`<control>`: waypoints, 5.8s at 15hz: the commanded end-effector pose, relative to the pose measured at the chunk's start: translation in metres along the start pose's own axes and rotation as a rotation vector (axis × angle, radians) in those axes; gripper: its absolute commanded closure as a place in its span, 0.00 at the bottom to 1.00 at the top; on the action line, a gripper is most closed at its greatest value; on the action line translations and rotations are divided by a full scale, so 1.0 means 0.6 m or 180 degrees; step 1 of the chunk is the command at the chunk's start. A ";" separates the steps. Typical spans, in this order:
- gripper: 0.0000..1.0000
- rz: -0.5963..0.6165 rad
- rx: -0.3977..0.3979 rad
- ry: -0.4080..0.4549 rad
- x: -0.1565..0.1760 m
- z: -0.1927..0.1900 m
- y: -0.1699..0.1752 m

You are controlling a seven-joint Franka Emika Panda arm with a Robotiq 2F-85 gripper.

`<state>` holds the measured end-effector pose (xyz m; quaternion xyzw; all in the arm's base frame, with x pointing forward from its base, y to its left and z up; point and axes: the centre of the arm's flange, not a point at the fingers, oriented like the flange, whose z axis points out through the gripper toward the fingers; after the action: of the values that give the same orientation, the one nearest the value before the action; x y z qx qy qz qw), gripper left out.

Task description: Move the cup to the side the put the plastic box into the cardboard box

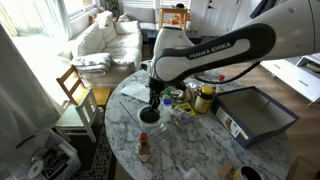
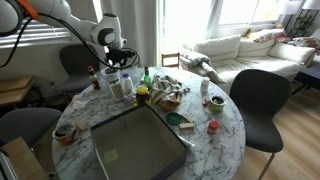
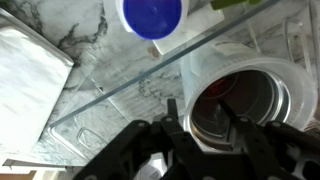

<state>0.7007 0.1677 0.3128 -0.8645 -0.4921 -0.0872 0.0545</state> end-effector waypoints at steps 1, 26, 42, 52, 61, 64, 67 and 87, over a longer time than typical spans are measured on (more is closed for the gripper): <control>0.87 -0.0064 -0.0011 0.0025 -0.001 0.010 0.012; 0.98 -0.0154 0.0121 0.0314 -0.029 -0.225 -0.024; 0.98 0.0429 0.0620 0.0106 -0.227 -0.304 -0.117; 0.98 0.0395 0.1141 -0.0252 -0.261 -0.105 -0.190; 0.98 0.0824 0.0756 -0.0289 -0.331 -0.026 -0.200; 0.67 0.0932 0.0691 -0.0309 -0.332 -0.023 -0.203; 0.45 0.1085 0.0527 -0.0229 -0.318 -0.060 -0.208; 0.00 0.0630 0.0202 -0.0034 -0.126 -0.121 -0.151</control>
<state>0.5781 0.1373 0.3695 -0.9071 -0.4071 -0.0611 0.0876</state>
